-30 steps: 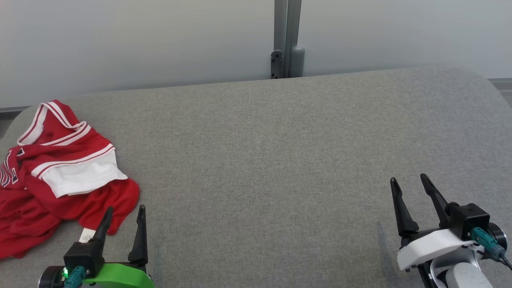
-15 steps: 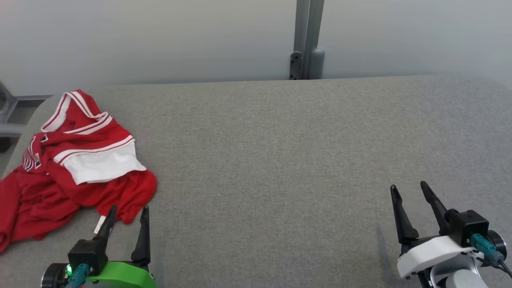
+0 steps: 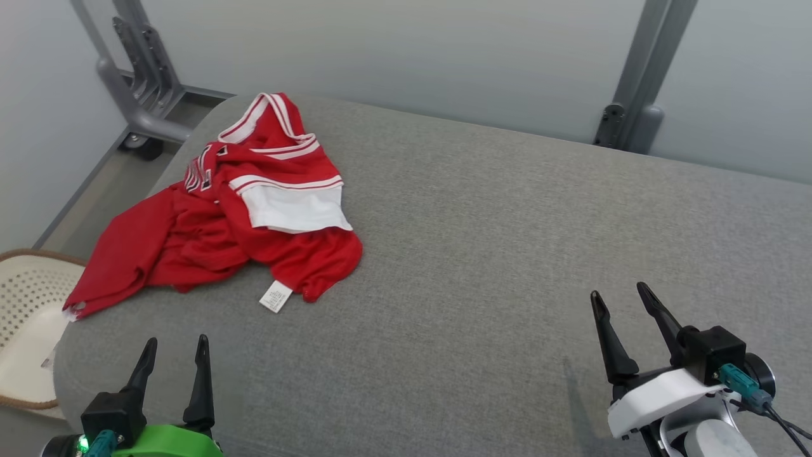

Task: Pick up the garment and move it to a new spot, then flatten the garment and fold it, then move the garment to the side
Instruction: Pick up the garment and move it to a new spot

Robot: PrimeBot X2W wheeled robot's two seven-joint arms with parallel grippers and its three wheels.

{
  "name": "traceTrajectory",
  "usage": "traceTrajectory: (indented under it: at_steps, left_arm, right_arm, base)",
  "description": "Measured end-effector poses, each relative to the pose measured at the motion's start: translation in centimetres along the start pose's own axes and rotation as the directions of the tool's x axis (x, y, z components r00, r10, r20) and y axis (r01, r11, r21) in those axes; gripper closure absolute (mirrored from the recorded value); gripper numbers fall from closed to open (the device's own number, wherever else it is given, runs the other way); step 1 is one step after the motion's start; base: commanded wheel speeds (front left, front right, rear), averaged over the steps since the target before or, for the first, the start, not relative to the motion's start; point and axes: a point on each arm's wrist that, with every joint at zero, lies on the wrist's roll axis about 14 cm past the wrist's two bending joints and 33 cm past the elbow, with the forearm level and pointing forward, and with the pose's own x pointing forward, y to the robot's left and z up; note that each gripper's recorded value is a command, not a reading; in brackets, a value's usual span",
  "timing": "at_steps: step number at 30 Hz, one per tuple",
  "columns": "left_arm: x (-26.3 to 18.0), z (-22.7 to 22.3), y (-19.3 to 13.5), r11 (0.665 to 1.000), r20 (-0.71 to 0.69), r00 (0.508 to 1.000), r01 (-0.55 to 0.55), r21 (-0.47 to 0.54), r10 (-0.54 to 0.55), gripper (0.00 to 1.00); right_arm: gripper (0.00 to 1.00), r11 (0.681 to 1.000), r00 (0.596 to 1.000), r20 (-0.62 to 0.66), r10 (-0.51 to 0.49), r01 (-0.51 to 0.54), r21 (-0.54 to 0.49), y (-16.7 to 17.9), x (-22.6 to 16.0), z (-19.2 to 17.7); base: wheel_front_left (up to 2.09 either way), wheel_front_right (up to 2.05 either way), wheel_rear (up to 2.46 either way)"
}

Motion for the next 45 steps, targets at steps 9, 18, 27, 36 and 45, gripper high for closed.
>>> traceTrajectory:
  at_steps: [9,18,27,36,45]
  left_arm:
    - [0.3,1.0,1.2,0.998,0.02,0.998,-0.051,-0.038,0.051,0.0]
    - [9.4,4.0,-1.1,0.994,-0.054,0.997,0.053,-0.1,-0.059,0.0]
    - [18.0,0.2,0.9,0.999,-0.306,0.952,0.004,-0.036,-0.015,0.0]
    - [20.5,-9.1,-0.5,0.999,-0.582,0.813,-0.015,-0.049,-0.017,0.04]
    - [22.3,-8.6,-3.7,0.994,-0.528,0.843,0.11,-0.019,-0.104,1.0]
  right_arm:
    - [0.0,0.991,0.991,0.0,0.131,-0.131,-0.025,2.6,3.3,-0.2]
    - [0.0,0.983,0.985,0.036,0.168,-0.164,-0.08,0.1,7.3,0.0]
    - [0.0,0.989,0.989,0.002,0.146,-0.146,-0.017,-2.9,9.8,-4.5]
    - [0.0,0.999,0.995,-0.101,0.023,-0.02,0.032,-7.2,7.7,-9.5]
    - [0.0,0.998,0.99,-0.131,-0.044,0.05,0.044,-8.3,5.8,-9.7]
  base:
    - [0.0,0.0,0.0]
    - [0.0,0.0,0.0]
    - [0.0,0.0,0.0]
    - [0.0,0.0,0.0]
    - [0.0,0.0,0.0]
